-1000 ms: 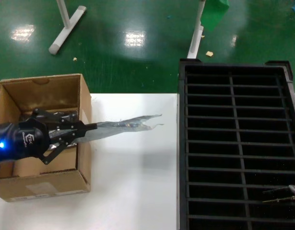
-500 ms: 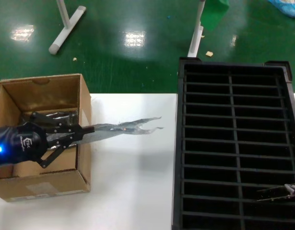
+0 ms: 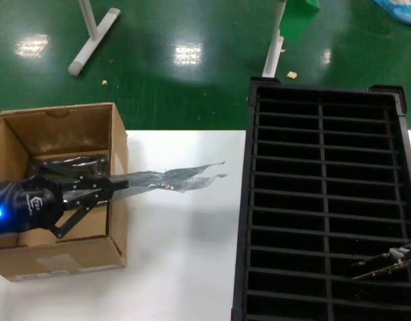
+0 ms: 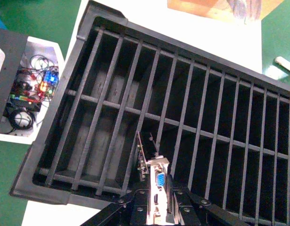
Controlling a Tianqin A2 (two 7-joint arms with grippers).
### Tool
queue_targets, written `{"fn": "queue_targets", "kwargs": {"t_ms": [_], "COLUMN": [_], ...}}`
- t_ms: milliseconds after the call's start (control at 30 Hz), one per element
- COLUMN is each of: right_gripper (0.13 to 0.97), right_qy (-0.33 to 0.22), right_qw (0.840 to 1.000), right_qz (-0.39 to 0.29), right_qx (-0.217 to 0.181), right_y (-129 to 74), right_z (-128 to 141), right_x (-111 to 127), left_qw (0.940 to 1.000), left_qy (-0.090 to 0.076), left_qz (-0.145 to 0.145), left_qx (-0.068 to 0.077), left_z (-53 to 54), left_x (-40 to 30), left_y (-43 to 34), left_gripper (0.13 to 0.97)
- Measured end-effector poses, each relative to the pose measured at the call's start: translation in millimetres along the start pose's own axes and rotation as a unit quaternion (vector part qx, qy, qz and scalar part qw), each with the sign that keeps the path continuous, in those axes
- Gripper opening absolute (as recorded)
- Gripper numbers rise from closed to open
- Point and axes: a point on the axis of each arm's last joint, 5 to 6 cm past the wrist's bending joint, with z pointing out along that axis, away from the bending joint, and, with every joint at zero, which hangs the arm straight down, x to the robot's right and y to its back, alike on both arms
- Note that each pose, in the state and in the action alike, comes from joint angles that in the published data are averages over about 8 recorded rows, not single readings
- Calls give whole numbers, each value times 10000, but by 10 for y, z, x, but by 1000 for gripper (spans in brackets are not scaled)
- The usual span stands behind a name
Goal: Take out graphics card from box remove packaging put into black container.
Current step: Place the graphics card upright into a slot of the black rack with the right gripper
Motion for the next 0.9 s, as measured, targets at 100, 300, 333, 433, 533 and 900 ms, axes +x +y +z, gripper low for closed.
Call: {"fn": "queue_targets", "kwargs": {"t_ms": [100,300,333,433,533,900], "right_gripper": [196,196,196,196,196,196], "right_qy": [0,-2,-2,-7,-17,-66], "right_qw": [10000,9999,9999,9999,9998,9994], "right_qz": [-19,-24,-20,0,36,305], "right_qx": [-42,-111,-121,-153,-186,-167], "right_y": [3,-8,-13,-26,-42,-154], "right_z": [-16,-49,-54,-68,-77,-65], "right_x": [27,52,54,59,63,55], "left_qw": [10000,10000,10000,10000,10000,10000], "left_qy": [-3,0,2,8,13,25], "left_qz": [-9,-19,-20,-23,-26,-39], "left_qx": [0,27,32,48,61,58], "left_z": [-3,2,4,9,13,-2], "left_x": [11,23,26,32,37,70], "left_y": [1,-3,-4,-6,-8,-7], "left_gripper": [142,142,142,142,142,142]}}
